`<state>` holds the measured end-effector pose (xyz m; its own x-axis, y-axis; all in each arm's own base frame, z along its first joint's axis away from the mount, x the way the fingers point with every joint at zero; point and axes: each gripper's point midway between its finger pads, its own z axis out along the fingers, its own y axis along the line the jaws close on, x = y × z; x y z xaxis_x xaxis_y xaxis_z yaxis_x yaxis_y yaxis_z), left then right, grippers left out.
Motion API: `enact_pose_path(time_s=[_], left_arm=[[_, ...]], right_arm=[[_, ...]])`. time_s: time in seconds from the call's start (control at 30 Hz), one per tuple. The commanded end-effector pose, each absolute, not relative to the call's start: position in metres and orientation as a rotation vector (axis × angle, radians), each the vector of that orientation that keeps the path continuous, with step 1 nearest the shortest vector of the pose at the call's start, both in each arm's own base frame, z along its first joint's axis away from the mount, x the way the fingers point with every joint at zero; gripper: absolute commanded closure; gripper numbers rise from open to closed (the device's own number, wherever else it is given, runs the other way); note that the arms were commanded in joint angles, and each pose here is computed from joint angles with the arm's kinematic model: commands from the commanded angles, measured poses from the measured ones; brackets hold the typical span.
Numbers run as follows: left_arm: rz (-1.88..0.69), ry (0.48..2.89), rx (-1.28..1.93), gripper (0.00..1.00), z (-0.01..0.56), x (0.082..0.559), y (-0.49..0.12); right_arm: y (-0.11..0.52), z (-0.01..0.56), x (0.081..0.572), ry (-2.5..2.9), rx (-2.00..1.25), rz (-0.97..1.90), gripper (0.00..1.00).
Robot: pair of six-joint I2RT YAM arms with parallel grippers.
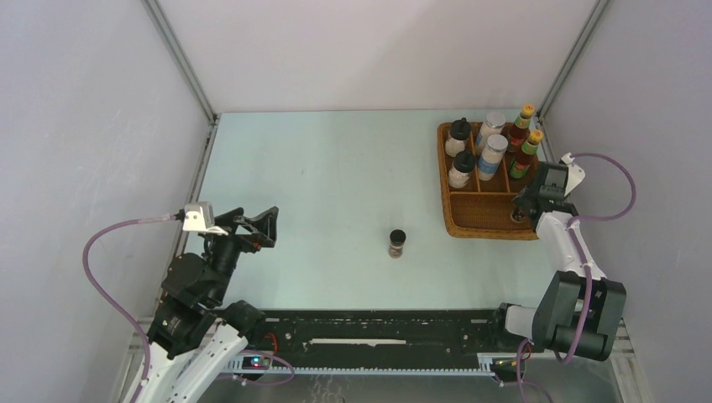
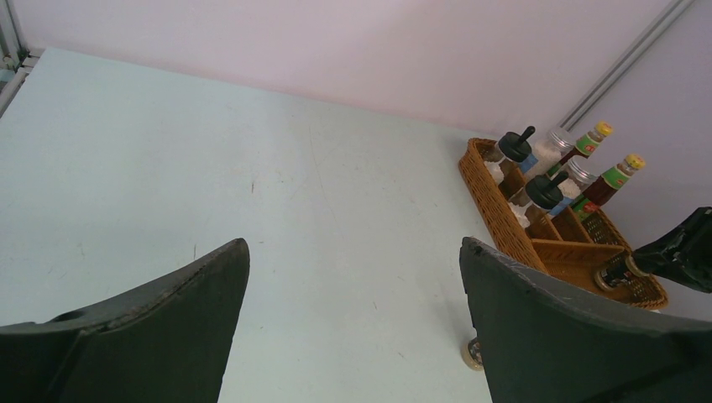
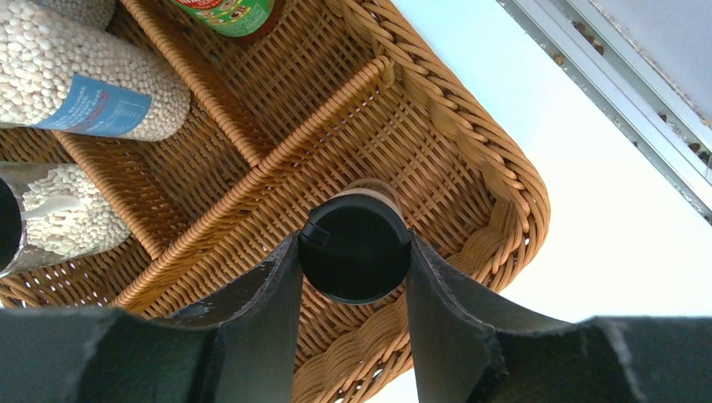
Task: Organize the condiment bottles
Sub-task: Place the bottle in the storage box.
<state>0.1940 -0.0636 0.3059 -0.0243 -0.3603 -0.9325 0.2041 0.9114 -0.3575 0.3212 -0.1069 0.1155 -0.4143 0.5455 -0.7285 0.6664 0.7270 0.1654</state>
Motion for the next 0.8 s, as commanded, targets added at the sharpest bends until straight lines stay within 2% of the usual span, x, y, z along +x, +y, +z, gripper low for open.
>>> enact_pose_path(time_s=[0.0, 0.77], left_arm=[[-0.439, 1.539, -0.118, 0.00, 0.300, 0.196, -0.064], [-0.417, 1.554, -0.114, 0.00, 0.296, 0.200, -0.064]], right_arm=[[-0.113, 0.124, 0.333, 2.048, 0.929, -0.186, 1.00], [-0.109, 0.109, 0.345, 2.079, 0.921, -0.161, 1.00]])
